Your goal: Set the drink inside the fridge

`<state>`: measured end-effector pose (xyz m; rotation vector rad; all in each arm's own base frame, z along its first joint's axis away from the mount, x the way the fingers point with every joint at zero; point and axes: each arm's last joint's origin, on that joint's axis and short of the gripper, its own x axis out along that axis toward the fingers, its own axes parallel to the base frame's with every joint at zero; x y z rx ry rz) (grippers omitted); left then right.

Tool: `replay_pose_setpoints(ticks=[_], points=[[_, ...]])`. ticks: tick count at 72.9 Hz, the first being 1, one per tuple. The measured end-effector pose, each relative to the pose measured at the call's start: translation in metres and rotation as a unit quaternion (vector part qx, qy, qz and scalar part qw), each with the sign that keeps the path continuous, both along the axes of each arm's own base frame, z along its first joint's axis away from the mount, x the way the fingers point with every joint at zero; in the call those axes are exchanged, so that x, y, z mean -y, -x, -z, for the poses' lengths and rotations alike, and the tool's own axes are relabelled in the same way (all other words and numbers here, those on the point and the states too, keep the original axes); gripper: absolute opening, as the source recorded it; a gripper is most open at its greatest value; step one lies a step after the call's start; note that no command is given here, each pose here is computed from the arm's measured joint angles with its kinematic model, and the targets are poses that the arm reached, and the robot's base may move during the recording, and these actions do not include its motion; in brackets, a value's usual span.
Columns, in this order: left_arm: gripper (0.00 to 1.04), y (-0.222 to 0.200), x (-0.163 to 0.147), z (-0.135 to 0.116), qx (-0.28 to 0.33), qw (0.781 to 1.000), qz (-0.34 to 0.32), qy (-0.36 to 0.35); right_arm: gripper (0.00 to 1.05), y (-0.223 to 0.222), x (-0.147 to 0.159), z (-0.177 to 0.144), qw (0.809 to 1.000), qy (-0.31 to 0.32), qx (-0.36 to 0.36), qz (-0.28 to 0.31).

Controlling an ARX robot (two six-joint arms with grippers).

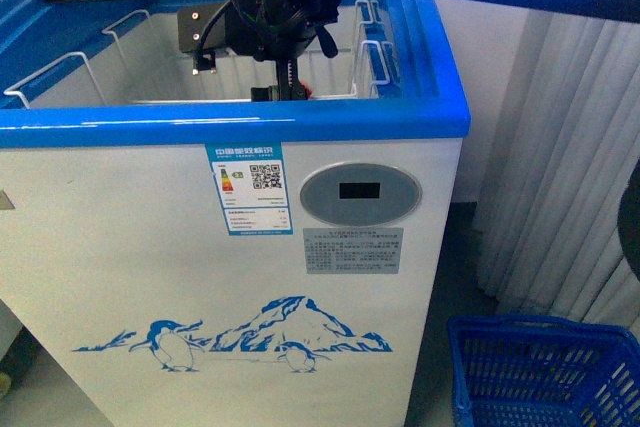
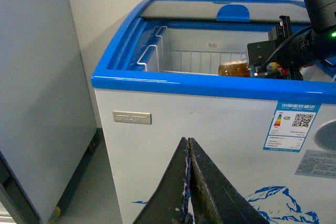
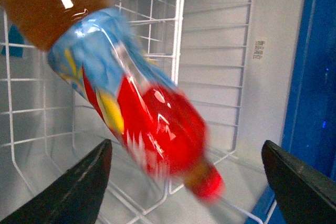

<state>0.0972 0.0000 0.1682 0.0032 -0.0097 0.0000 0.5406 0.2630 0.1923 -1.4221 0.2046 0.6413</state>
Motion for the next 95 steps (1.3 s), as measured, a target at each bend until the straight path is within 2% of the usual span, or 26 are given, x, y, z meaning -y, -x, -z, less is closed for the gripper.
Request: replay_pose_setpoints(ticks=[2,4,9,11,12,13,18,19,22,24,29,34,35,36,37,38,40,43,47,55,58,63,72,78,91,95], points=[[0.03,0.0,0.0,0.0,0.0,1.0,0.0,0.0,1.03,0.0,0.003,-0.008,1.0,-0.018,-0.001,0.01],[0.03,0.0,0.0,0.0,0.0,1.0,0.0,0.0,1.03,0.001,0.005,-0.016,0.999,-0.03,0.001,0.016],[0.03,0.0,0.0,0.0,0.0,1.0,0.0,0.0,0.9,0.002,0.014,-0.04,0.998,-0.06,0.013,0.034],[0.03,0.0,0.0,0.0,0.0,1.0,0.0,0.0,0.89,0.002,0.017,-0.047,0.997,-0.067,0.018,0.038],[0.03,0.0,0.0,0.0,0.0,1.0,0.0,0.0,0.96,0.003,0.022,-0.059,0.994,-0.093,0.023,0.055],[0.03,0.0,0.0,0.0,0.0,1.0,0.0,0.0,0.97,0.003,0.024,-0.062,0.993,-0.099,0.026,0.058],[0.03,0.0,0.0,0.0,0.0,1.0,0.0,0.0,0.97,0.007,0.043,-0.096,0.975,-0.182,0.051,0.115],[0.03,0.0,0.0,0.0,0.0,1.0,0.0,0.0,0.97,0.011,0.052,-0.109,0.965,-0.213,0.055,0.143],[0.03,0.0,0.0,0.0,0.0,1.0,0.0,0.0,0.97,0.021,0.07,-0.13,0.948,-0.251,0.06,0.184],[0.03,0.0,0.0,0.0,0.0,1.0,0.0,0.0,0.97,0.03,0.085,-0.147,0.929,-0.286,0.061,0.226],[0.03,0.0,0.0,0.0,0.0,1.0,0.0,0.0,0.97,0.078,0.142,-0.199,0.853,-0.404,0.051,0.326],[0.03,0.0,0.0,0.0,0.0,1.0,0.0,0.0,0.97,0.114,0.174,-0.213,0.804,-0.467,0.034,0.366],[0.03,0.0,0.0,0.0,0.0,1.0,0.0,0.0,0.97,0.119,0.178,-0.214,0.801,-0.47,0.031,0.371],[0.03,0.0,0.0,0.0,0.0,1.0,0.0,0.0,0.97,0.13,0.186,-0.214,0.786,-0.485,0.02,0.382],[0.03,0.0,0.0,0.0,0.0,1.0,0.0,0.0,0.97,0.135,0.189,-0.213,0.783,-0.487,0.015,0.387],[0.03,0.0,0.0,0.0,0.0,1.0,0.0,0.0,0.97,0.146,0.195,-0.212,0.771,-0.5,0.007,0.396],[0.03,0.0,0.0,0.0,0.0,1.0,0.0,0.0,0.97,0.156,0.201,-0.21,0.763,-0.506,0.0,0.402],[0.03,0.0,0.0,0.0,0.0,1.0,0.0,0.0,0.97,0.182,0.212,-0.203,0.74,-0.527,-0.027,0.418],[0.03,0.0,0.0,0.0,0.0,1.0,0.0,0.0,0.97,0.214,0.223,-0.191,0.722,-0.535,-0.054,0.436],[0.03,0.0,0.0,0.0,0.0,1.0,0.0,0.0,0.97,0.28,0.236,-0.178,0.696,-0.551,-0.083,0.454],[0.03,0.0,0.0,0.0,0.0,1.0,0.0,0.0,0.91,0.3,0.24,-0.177,0.7,-0.579,-0.05,0.415],[0.03,0.0,0.0,0.0,0.0,1.0,0.0,0.0,0.76,0.351,0.248,-0.171,0.701,-0.635,0.058,0.319],[0.03,0.0,0.0,0.0,0.0,1.0,0.0,0.0,0.53,0.414,0.257,-0.124,0.706,-0.649,0.084,0.272],[0.03,0.0,0.0,0.0,0.0,1.0,0.0,0.0,0.38,0.424,0.262,-0.102,0.701,-0.65,0.107,0.274],[0.03,0.0,0.0,0.0,0.001,1.0,0.0,0.0,0.05,0.423,0.263,-0.053,0.705,-0.64,0.084,0.294],[0.03,0.0,0.0,0.0,0.001,1.0,0.0,0.0,0.03,0.424,0.263,-0.046,0.706,-0.639,0.084,0.293]])
